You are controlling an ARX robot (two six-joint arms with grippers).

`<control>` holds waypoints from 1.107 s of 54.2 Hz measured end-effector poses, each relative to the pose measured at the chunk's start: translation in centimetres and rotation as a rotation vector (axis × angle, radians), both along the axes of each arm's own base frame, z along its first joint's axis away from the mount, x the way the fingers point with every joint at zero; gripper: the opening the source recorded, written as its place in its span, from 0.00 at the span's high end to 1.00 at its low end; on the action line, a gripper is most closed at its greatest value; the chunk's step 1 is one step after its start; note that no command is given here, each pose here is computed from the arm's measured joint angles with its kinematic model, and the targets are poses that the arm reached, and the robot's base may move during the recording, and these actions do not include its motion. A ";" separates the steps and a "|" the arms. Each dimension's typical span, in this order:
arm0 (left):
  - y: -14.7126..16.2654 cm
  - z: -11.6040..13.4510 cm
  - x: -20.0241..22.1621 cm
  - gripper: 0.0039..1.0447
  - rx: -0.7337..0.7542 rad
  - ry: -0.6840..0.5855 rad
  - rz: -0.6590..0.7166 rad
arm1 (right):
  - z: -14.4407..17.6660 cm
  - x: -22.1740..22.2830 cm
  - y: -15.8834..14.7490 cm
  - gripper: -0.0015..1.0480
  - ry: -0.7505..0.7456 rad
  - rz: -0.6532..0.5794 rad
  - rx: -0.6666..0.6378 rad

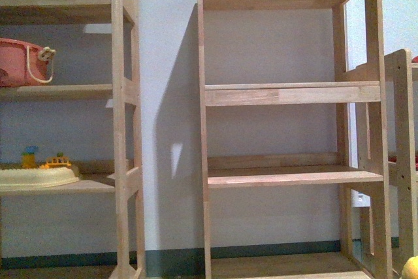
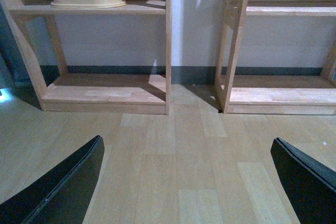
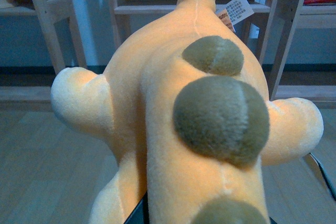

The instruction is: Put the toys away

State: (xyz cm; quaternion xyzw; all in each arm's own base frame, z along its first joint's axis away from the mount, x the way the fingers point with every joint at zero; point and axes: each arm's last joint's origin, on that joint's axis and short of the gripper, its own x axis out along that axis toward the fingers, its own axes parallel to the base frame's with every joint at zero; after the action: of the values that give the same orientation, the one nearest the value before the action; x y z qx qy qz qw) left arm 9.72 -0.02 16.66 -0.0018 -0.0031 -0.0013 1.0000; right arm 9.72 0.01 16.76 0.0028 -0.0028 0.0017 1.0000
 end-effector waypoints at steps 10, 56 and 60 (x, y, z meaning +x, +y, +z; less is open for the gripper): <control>0.0 0.0 0.0 0.06 0.000 0.000 -0.001 | 0.0 0.0 0.0 0.93 0.000 0.000 0.000; 0.0 0.0 0.0 0.06 0.000 0.000 0.003 | 0.0 0.0 0.0 0.93 0.001 -0.002 0.000; 0.0 0.0 0.0 0.06 0.000 -0.001 0.002 | 0.0 0.0 0.0 0.93 0.000 -0.003 0.000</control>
State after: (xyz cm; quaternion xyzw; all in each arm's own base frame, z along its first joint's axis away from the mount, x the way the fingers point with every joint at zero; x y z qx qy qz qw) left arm 9.71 -0.01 16.67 -0.0018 -0.0035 -0.0004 1.0000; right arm 9.72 0.01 16.76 0.0030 -0.0028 0.0004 1.0000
